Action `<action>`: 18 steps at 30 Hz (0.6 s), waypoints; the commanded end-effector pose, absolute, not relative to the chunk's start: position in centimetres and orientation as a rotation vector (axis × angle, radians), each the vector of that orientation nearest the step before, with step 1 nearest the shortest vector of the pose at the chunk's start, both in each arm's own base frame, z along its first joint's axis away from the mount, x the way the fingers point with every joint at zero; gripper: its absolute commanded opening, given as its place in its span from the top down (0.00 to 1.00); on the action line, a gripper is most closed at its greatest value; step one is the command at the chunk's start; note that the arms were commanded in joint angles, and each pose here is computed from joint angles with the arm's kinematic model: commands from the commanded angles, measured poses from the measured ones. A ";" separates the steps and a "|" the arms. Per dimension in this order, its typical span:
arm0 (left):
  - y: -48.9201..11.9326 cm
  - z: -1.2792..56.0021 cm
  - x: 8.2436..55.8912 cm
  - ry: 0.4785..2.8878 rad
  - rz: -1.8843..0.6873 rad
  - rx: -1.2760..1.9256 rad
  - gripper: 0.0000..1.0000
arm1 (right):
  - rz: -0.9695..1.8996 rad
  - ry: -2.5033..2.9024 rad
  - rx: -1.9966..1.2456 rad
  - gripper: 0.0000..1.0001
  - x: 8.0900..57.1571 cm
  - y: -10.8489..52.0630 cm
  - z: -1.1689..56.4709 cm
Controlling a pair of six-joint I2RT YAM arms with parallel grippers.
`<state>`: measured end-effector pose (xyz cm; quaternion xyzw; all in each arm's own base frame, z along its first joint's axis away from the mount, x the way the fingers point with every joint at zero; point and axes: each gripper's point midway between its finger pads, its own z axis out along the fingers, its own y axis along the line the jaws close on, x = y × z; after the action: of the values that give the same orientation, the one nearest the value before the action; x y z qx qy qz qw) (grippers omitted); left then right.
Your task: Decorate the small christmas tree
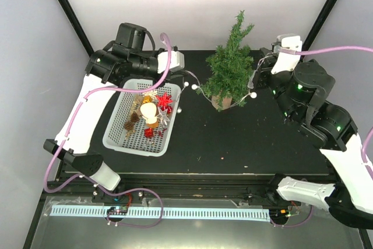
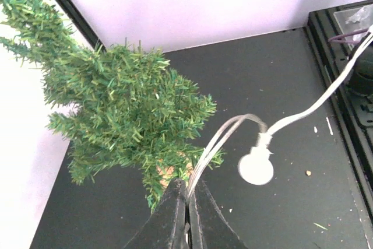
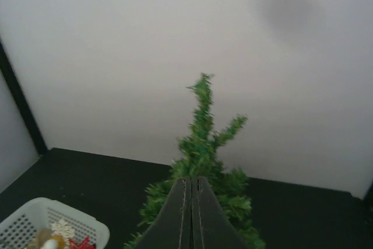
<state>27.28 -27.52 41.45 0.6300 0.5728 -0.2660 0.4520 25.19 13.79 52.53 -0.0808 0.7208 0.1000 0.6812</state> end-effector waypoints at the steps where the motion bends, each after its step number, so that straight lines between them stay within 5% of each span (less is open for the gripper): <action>1: -26.7 41.0 29.0 1.496 -0.618 1.512 0.98 | 0.200 1.678 -0.115 0.99 26.3 12.0 50.4; 18: -25.1 43.8 38.4 1.577 -0.252 1.240 0.98 | 0.034 1.919 0.093 0.99 32.0 7.1 39.7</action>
<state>35.93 -25.92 40.42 0.5599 0.6594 -0.1498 0.4789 31.22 7.54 41.34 0.0201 0.8105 0.0062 0.5853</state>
